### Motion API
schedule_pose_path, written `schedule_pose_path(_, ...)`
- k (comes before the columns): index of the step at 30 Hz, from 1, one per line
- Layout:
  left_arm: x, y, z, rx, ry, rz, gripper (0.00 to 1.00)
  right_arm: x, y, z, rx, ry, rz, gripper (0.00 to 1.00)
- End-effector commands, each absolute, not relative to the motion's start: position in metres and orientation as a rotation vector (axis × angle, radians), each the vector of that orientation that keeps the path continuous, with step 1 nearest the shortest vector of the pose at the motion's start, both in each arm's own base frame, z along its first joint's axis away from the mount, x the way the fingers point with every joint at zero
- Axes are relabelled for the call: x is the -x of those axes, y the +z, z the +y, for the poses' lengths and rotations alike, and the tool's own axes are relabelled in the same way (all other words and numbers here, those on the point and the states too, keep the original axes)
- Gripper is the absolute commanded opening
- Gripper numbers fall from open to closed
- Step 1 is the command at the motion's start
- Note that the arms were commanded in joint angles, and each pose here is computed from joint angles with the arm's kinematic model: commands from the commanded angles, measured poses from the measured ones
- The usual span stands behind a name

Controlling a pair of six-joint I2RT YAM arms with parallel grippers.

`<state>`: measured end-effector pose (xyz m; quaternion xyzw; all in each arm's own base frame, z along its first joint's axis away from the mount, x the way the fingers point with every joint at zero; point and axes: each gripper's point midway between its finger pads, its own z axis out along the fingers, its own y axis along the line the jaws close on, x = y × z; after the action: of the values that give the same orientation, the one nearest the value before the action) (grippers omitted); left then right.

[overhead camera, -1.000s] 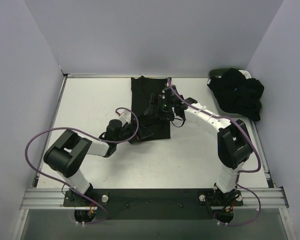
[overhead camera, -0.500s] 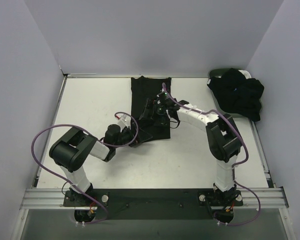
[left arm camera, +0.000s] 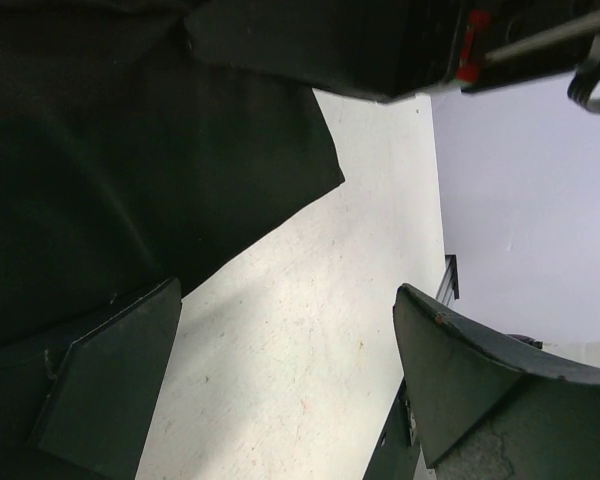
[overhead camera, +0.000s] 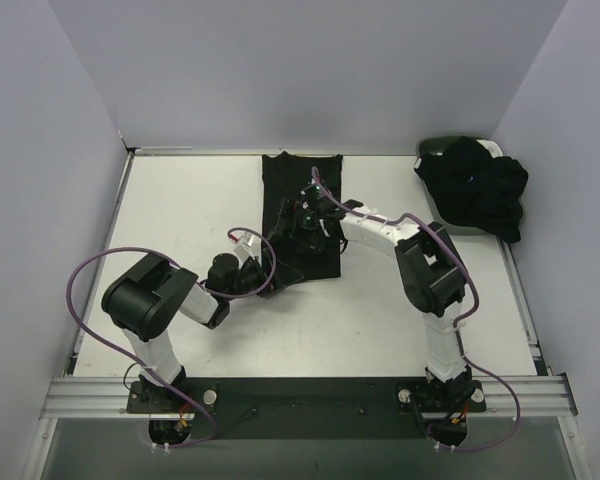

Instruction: Fold and stack the t-shirts

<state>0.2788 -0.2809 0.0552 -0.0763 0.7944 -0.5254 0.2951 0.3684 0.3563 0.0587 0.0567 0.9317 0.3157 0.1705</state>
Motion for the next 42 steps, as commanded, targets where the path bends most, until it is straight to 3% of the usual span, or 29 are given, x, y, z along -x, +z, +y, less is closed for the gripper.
schedule_pose_path(1, -0.271, 0.046, -0.279, 0.204, -1.410, 2.135, 0.98, -0.389, 0.070, 0.363, -0.175, 0.928, 2.607, 1.00)
schedule_pose_path(13, -0.267, 0.044, -0.278, 0.200, -1.421, 2.138, 0.97, -0.431, 0.054, 0.359, -0.200, 0.827, 2.568, 1.00)
schedule_pose_path(27, -0.261, 0.036, -0.280, 0.192, -1.440, 2.158, 0.97, -0.493, 0.096, 0.350, -0.191, 0.737, 2.377, 1.00)
schedule_pose_path(35, -0.267, 0.084, -0.295, 0.086, -1.439, 2.124, 0.97, -0.468, 0.152, 0.311, -0.114, 0.603, 2.259, 1.00)
schedule_pose_path(42, -0.278, 0.144, -0.291, 0.000, -1.242, 2.191, 0.98, -0.437, 0.150, 0.262, -0.107, 0.438, 2.289, 1.00)
